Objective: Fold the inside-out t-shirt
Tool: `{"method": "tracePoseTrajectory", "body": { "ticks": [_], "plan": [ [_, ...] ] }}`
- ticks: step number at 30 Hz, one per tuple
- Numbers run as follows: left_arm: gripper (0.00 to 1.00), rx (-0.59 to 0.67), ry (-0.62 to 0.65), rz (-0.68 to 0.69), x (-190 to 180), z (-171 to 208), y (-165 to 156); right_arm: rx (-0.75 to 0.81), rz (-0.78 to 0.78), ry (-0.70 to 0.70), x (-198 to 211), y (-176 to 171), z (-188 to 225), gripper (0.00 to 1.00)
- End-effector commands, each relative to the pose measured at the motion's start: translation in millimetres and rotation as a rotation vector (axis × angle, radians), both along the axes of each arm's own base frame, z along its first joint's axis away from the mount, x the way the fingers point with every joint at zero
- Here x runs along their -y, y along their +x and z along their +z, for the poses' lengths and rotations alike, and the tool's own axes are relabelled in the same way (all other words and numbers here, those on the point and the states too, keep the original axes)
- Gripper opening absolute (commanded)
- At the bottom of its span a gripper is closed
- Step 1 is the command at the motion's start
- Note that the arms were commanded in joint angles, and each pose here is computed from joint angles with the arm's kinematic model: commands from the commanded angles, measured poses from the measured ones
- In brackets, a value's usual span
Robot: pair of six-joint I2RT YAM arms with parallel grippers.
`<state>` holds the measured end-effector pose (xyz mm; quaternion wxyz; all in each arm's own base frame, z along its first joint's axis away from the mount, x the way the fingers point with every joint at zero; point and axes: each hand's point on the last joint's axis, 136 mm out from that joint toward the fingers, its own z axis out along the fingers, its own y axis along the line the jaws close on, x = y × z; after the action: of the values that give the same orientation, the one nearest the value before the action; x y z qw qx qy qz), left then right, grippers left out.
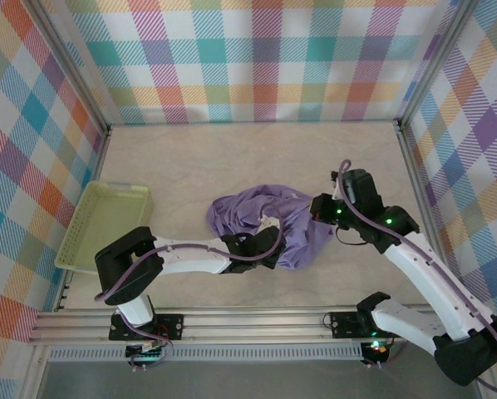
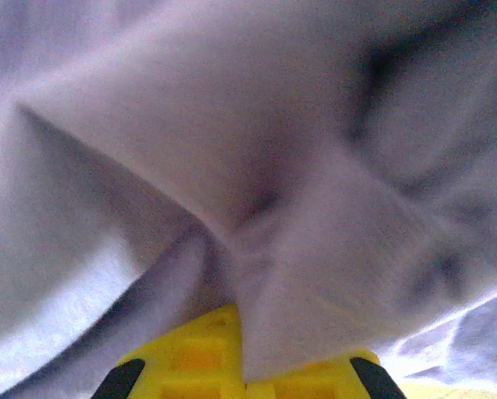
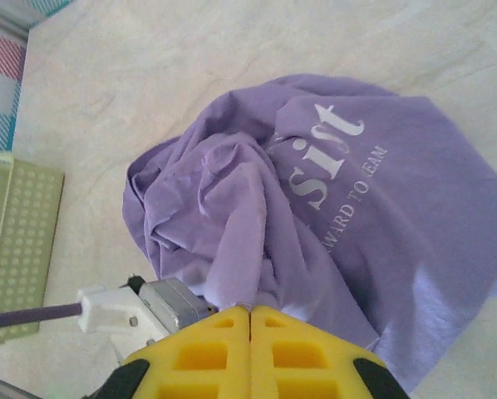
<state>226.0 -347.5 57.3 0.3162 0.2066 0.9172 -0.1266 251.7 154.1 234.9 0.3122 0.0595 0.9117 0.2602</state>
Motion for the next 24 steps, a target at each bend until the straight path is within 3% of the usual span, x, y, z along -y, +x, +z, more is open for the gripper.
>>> {"method": "tracePoseTrajectory", "body": {
  "ticks": [1, 11, 20, 24],
  "plan": [
    [0.00, 0.011, 0.051, 0.014, -9.9, -17.1, 1.0, 0.014, -0.010, 0.053, 4.9, -2.5, 20.6, 0.00],
    [0.00, 0.041, 0.041, -0.019, -6.5, -12.9, 0.7, -0.073, -0.089, 0.028, 31.7, 4.9, -24.1, 0.00],
    [0.00, 0.029, 0.032, -0.113, 21.3, -7.2, -11.0, -0.117, 0.015, 0.012, 15.5, 16.9, -78.3, 0.00],
    [0.00, 0.031, 0.045, -0.111, 22.0, -7.6, -9.9, -0.112, 0.006, -0.005, 21.3, 14.3, -84.4, 0.20]
  ]
}}
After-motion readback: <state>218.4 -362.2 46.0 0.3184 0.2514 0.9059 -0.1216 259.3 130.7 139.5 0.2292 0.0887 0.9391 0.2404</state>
